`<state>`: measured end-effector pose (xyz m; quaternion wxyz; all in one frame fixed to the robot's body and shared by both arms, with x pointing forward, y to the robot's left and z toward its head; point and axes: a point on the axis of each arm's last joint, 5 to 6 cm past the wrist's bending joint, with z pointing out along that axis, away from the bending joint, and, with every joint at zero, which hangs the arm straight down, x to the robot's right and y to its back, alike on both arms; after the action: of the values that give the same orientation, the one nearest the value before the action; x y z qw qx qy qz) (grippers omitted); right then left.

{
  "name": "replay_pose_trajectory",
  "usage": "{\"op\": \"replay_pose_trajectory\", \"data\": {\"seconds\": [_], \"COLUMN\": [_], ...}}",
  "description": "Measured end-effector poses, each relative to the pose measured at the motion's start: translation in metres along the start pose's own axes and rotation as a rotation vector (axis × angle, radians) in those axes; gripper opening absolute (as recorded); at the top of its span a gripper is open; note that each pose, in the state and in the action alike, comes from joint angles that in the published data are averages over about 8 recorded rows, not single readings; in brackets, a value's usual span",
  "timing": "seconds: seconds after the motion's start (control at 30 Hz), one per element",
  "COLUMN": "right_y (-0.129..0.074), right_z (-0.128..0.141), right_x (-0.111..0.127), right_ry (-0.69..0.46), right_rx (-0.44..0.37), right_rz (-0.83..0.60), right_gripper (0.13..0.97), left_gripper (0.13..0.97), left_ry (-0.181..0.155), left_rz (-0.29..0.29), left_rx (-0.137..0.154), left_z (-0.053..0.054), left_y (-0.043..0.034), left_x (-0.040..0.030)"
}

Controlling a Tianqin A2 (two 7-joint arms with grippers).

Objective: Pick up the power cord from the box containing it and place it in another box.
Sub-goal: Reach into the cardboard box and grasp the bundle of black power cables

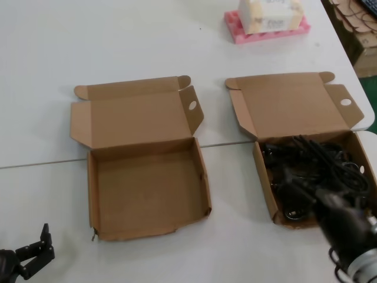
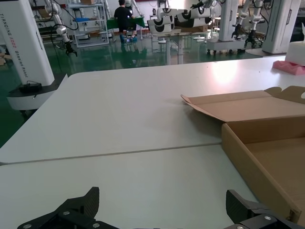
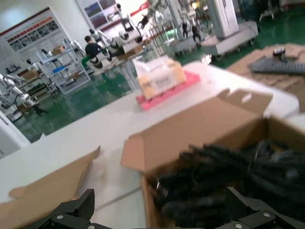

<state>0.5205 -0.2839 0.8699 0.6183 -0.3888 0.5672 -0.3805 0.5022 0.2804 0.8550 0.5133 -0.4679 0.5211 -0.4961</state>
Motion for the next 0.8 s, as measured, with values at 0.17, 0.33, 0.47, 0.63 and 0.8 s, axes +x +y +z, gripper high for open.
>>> {"op": "replay_pose_trajectory", "data": {"seconds": [0.17,0.33,0.47,0.63,0.8], "right_y": [-0.026,-0.059,-0.079,-0.086,-0.077], "right_z": [0.013,0.028,0.037,0.043,0.042], "right_x": [0.018,0.054,0.078,0.091,0.089], "right_ry": [0.023,0.051,0.056,0.028,-0.023], "right_rx": [0.061,0.111,0.110,0.056,-0.037], "right_rz": [-0.015,-0.006,-0.027,-0.082,-0.163], "right_gripper": [0.966,0.966,0.966,0.966,0.965], "left_gripper": [0.951,0.913,0.874,0.802,0.730], "left_ry": [0.000,0.000,0.000,0.000,0.000], "left_rz": [0.000,0.000,0.000,0.000,0.000], "left_rx": [0.000,0.000,0.000,0.000,0.000], "left_z": [0.000,0.000,0.000,0.000,0.000], "left_y": [0.0000,0.0000,0.0000,0.0000,0.0000], "left_x": [0.0000,0.0000,0.0000,0.0000,0.0000]}}
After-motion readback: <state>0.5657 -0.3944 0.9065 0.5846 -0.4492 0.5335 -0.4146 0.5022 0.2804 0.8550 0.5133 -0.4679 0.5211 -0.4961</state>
